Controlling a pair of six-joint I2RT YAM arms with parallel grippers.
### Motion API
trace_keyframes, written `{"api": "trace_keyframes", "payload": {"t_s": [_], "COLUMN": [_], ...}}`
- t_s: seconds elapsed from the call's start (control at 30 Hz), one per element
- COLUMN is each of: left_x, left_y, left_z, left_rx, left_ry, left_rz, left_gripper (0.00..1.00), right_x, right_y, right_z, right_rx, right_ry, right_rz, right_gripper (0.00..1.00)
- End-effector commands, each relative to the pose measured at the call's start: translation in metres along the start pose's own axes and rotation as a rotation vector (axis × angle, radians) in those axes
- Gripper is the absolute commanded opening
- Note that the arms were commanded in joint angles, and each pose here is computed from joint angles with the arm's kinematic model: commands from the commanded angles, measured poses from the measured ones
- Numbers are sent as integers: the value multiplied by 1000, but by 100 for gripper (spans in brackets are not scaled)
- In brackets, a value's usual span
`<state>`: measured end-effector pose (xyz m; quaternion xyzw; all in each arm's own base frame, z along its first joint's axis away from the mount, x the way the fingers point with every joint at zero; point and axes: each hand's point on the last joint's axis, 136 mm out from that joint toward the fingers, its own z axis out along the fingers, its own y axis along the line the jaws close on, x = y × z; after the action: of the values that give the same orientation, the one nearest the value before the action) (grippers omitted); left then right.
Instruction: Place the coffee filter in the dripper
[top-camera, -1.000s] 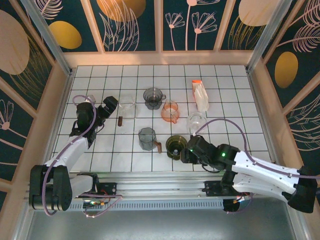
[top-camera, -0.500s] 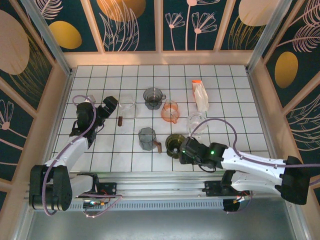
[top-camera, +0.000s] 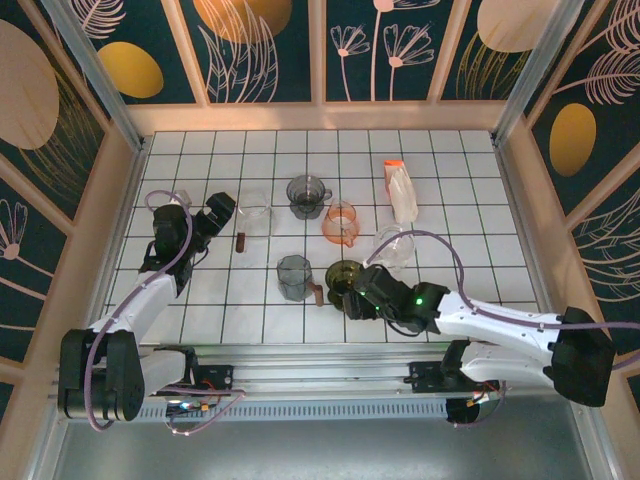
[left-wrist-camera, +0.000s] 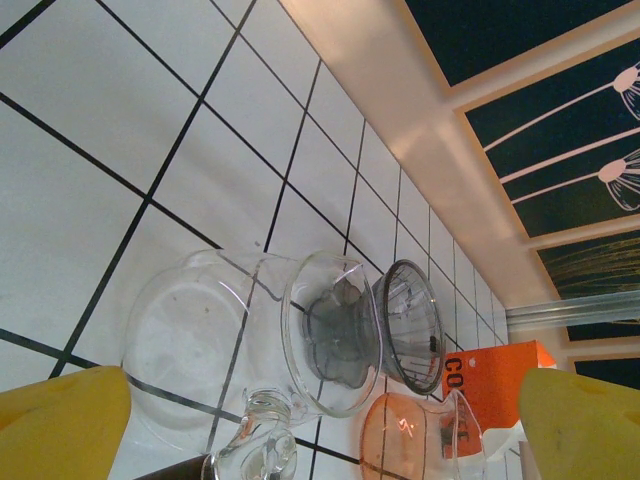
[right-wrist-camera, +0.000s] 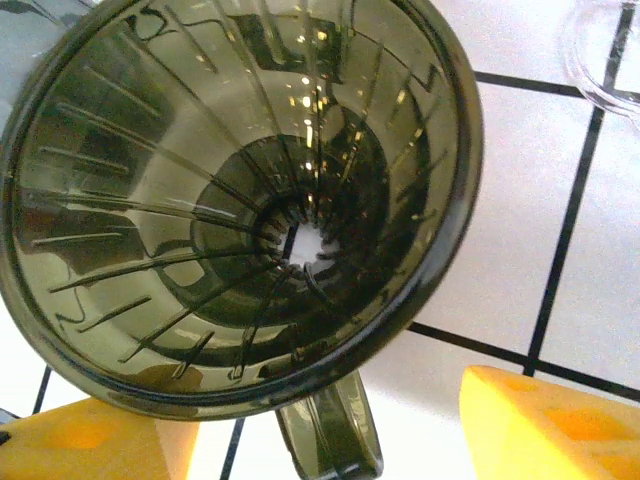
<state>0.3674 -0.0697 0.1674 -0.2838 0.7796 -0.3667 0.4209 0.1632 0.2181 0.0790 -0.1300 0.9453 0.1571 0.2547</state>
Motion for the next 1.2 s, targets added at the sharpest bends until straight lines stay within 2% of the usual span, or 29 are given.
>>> {"api": "trace_keyframes", "payload": {"t_s": [0.0,0.5,0.73,0.97,1.17], "left_x": [0,1,2,2,1], "left_y": [5,5,5,2,-4], "left_z": [1,0,0,-1,-5], "left_rx": [-10,-9,-8,5,19], "left_ry": [-2,2,5,6,-1], "left_rz": [-8,-12,-16,-14,-5], "left_gripper": [99,99,99,99,99], "right_x": [-1,5,9,11,-5], "right_y": [0,2,7,2,-5], "right_z": [6,12,12,6,-9], "right_rx": [-9,-6,-6,52,127], "right_ry": [-14,-15,-11,-17,-62], "right_rz": [-21,-50,-69,-79,-80], "right_gripper": [69,39,28,18,12]}}
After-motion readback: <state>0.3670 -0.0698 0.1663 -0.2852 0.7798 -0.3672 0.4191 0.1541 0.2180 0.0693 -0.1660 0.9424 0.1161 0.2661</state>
